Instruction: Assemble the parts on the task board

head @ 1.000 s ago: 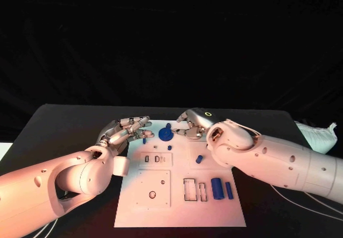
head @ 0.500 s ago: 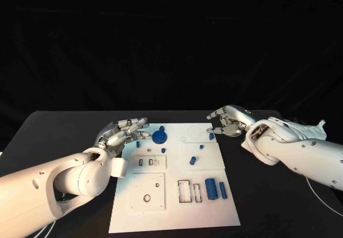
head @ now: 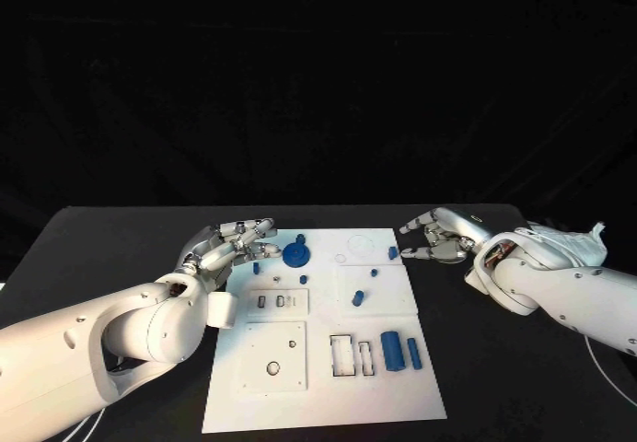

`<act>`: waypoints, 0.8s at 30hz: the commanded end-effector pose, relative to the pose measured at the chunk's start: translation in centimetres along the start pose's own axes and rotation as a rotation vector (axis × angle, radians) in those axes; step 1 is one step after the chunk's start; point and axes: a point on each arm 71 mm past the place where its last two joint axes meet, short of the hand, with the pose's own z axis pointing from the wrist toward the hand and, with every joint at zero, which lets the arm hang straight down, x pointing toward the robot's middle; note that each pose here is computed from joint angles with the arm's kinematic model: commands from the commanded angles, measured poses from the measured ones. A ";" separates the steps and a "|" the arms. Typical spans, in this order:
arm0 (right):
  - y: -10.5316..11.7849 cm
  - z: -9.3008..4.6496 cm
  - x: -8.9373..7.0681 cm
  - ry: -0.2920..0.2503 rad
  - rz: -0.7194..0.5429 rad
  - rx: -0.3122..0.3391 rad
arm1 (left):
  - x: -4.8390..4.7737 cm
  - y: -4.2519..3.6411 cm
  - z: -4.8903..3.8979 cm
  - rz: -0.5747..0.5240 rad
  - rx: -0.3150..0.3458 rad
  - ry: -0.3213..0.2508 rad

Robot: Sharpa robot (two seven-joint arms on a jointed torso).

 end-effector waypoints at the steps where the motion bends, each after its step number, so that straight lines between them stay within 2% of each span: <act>1: 0.0 0.1 0.5 0.039 0.022 -0.014 | 0.29 -0.11 0.06 -0.003 0.012 0.022; 13: -0.5 0.7 2.4 0.083 0.035 0.022 | 0.33 -0.10 0.07 -0.003 0.012 0.024; 24: -0.4 1.4 3.2 0.096 0.040 0.033 | 0.41 -0.07 0.12 -0.003 0.011 0.026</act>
